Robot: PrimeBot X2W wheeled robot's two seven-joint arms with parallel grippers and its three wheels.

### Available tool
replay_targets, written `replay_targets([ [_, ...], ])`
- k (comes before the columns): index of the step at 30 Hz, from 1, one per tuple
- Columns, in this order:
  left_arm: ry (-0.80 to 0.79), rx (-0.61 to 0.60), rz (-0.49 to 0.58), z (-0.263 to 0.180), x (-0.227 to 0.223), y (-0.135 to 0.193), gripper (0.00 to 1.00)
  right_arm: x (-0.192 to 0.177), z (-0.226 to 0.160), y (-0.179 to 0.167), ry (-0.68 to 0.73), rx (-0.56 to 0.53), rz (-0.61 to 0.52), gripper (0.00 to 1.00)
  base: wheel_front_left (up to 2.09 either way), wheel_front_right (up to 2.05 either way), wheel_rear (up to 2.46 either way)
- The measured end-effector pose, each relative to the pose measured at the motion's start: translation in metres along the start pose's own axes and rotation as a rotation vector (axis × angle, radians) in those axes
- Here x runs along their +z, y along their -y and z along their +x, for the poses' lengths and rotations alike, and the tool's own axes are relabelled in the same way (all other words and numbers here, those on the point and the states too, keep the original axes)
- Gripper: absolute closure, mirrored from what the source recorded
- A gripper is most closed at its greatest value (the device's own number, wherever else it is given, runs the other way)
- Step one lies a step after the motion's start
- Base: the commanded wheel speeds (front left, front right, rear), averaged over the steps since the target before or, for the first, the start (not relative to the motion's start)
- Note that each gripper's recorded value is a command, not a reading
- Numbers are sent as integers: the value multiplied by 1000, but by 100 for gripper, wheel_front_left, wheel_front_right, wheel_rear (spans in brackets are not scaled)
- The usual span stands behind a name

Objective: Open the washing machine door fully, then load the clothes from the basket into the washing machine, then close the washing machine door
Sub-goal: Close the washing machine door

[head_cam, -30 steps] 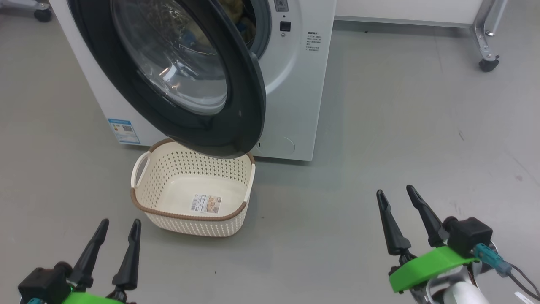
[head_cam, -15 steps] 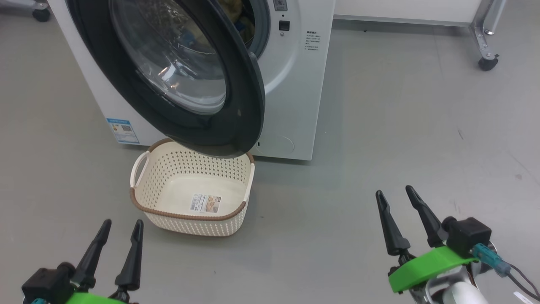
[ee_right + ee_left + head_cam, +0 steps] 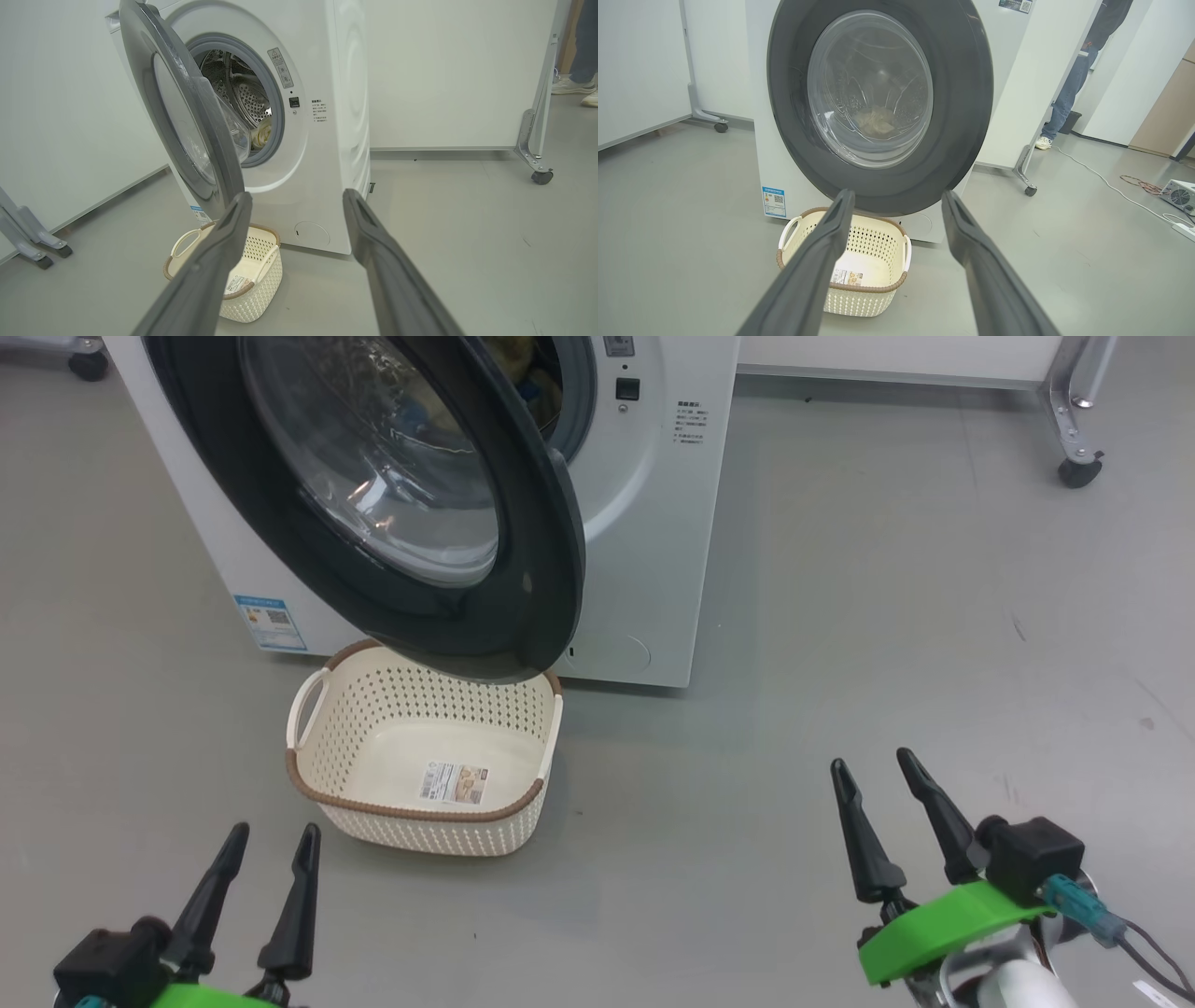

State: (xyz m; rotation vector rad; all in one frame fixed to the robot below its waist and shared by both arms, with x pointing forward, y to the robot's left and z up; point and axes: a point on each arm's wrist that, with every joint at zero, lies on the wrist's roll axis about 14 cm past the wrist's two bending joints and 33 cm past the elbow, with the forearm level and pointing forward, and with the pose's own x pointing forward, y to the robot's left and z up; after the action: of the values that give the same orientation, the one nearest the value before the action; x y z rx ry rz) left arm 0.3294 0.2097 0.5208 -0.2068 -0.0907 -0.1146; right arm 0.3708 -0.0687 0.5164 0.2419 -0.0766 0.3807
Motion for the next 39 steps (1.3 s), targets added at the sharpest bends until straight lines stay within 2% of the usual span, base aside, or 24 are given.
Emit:
replay_targets([
  [1, -1, -1, -1, 0, 0, 0, 0, -1, 0, 0, -2, 1, 1, 0, 0, 0, 0],
  [2, -1, -1, -3, 0, -1, 1, 0, -3, 0, -2, -10, 4, 4, 22, 0, 0, 0],
  [3, -2, -1, -6, 0, -1, 2, 0, -5, 0, -3, -16, 8, 6, 94, 0, 0, 0],
  [4, -4, -1, -9, 1, -2, 2, 0, -6, 0, -3, -18, 9, 7, 100, 0, 0, 0],
  [20, -48, 3, -17, -1, -16, 4, 0, 7, 39, -2, 23, 44, -62, 100, 0, 0, 0],
  [24, -48, -1, -12, 5, -15, 4, 0, 20, 65, -6, 66, 76, -113, 100, 0, 0, 0],
  [30, -51, 25, -15, 10, -16, -4, 0, 58, 114, -36, 185, 181, -181, 100, 0, 0, 0],
  [36, -64, 45, -20, 11, -19, -9, 0, 89, 149, -75, 288, 307, -199, 100, 0, 0, 0],
  [39, -62, 55, -13, 16, -17, -13, 0, 98, 165, -103, 324, 406, -214, 100, 0, 0, 0],
])
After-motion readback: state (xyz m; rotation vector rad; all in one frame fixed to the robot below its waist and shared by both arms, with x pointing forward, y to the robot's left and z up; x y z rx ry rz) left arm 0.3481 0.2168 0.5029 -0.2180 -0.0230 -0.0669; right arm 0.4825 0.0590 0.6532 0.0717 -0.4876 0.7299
